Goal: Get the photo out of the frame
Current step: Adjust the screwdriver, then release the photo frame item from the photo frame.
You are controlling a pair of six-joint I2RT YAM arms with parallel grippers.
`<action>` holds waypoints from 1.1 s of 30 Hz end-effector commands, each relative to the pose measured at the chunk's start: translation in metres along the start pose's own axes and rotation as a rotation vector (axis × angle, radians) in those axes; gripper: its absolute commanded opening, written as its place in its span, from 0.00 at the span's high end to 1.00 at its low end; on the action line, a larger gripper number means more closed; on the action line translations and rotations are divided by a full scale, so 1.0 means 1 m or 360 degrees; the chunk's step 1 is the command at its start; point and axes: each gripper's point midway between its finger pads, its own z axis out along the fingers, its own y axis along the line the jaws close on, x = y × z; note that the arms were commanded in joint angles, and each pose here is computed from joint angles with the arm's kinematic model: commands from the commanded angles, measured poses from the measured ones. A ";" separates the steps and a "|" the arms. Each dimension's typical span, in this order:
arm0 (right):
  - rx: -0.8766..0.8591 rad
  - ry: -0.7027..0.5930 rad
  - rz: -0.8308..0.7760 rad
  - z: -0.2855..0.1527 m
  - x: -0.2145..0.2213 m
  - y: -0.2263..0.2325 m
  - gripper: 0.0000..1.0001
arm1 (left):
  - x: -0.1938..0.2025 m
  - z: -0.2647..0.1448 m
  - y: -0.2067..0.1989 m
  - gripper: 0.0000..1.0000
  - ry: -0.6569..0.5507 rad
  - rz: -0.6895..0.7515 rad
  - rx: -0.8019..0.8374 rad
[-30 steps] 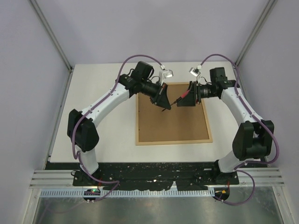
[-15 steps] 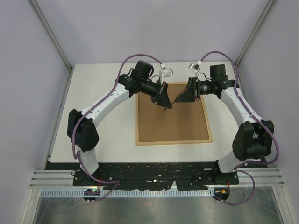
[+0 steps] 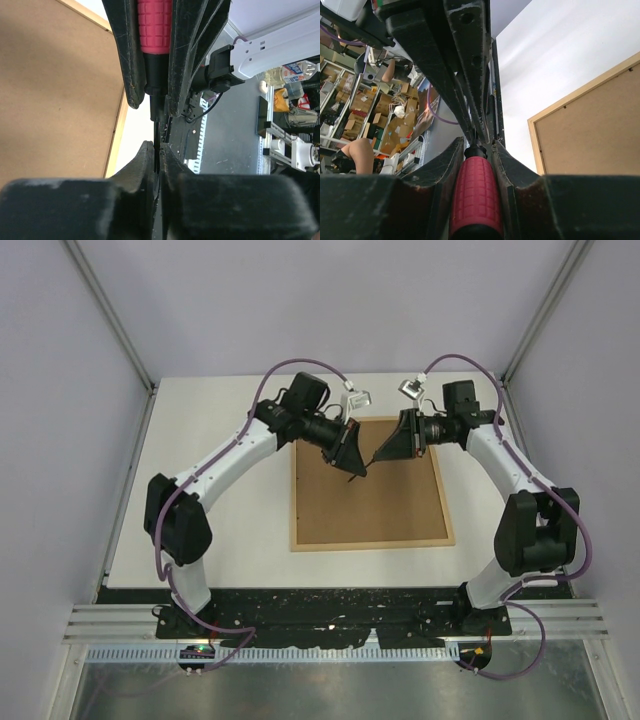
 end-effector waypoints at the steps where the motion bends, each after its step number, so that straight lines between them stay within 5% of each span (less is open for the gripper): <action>1: -0.0096 0.0012 -0.0099 0.003 -0.003 0.020 0.92 | -0.015 -0.010 0.001 0.74 -0.0066 0.0084 -0.0020; 5: 0.0038 -0.0005 -0.0140 0.003 -0.004 0.010 0.92 | -0.018 -0.028 0.011 0.38 -0.0106 0.0062 -0.0084; 13: 0.0311 -0.0232 -0.0102 0.006 -0.012 -0.026 0.92 | 0.003 -0.090 0.076 0.13 -0.0188 -0.0095 -0.0483; 21: 0.0450 -0.0313 0.0251 0.044 0.018 -0.103 0.92 | 0.077 -0.117 0.147 0.10 -0.0241 -0.0425 -0.0784; 26: 0.0401 -0.0242 0.0382 0.082 0.048 -0.128 0.92 | 0.130 -0.096 0.161 0.10 -0.0167 -0.0580 -0.0744; 33: 0.0401 -0.0143 0.0498 0.113 0.081 -0.159 0.92 | 0.156 -0.082 0.174 0.10 -0.0177 -0.0792 -0.0624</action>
